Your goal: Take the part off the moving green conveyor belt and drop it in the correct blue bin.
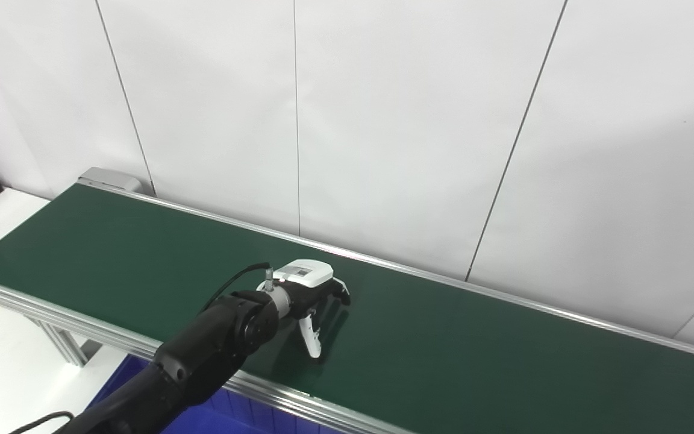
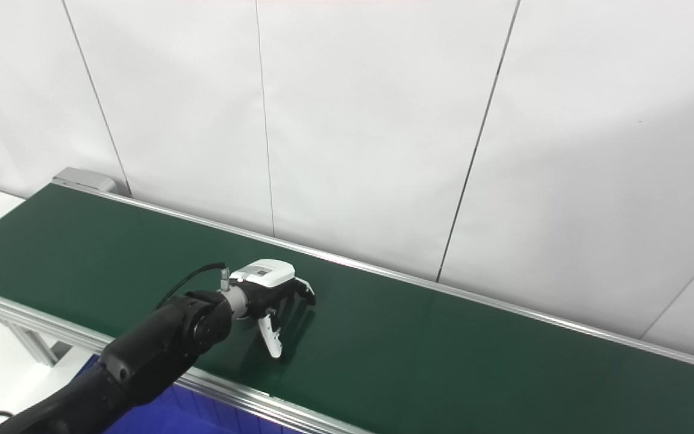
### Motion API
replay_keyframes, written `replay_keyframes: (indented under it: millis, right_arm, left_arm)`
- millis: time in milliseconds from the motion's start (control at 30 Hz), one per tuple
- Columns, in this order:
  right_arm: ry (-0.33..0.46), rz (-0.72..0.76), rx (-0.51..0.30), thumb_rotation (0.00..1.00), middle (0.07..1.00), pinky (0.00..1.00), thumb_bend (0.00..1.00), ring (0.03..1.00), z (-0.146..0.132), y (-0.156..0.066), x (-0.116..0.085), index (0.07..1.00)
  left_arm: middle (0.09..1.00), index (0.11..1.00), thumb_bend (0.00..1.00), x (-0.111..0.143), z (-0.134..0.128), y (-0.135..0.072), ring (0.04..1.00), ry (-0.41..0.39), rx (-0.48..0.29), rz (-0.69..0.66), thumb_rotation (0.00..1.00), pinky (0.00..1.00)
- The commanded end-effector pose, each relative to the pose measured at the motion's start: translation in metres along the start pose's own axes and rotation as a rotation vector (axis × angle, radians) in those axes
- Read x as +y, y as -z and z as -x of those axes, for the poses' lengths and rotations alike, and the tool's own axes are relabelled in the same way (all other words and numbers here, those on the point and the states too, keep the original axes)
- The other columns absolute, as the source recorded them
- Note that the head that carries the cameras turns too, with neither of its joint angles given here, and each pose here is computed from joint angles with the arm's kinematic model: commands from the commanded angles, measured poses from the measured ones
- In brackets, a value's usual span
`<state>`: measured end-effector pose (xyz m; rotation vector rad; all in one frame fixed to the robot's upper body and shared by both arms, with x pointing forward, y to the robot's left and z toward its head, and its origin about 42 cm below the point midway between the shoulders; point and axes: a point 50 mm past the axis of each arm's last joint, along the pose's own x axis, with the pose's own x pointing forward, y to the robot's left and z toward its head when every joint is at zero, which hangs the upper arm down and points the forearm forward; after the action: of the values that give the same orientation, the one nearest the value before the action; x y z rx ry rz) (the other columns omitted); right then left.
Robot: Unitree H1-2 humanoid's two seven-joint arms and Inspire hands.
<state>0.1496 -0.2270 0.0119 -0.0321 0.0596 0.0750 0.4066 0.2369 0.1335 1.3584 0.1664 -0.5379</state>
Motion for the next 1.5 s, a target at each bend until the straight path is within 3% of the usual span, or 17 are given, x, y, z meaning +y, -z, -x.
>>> replay_keyframes:
  millis: [0, 1467]
  right_arm:
    - [-0.002, 0.001, -0.093, 1.0, 0.875, 0.81, 0.13, 0.845, -0.0062, -0.014, 0.0024, 0.987]
    - [-0.002, -0.005, -0.095, 1.0, 0.873, 0.81, 0.16, 0.844, -0.0061, -0.0143, 0.0007, 0.983]
  left_arm:
    - [0.841, 0.773, 0.93, 0.0312, 0.0005, 0.0035, 0.814, -0.069, -0.003, -0.045, 0.0, 0.73]
    - [0.845, 0.791, 0.9, 0.031, 0.0053, 0.0077, 0.828, -0.058, 0.03, -0.046, 0.0, 0.78]
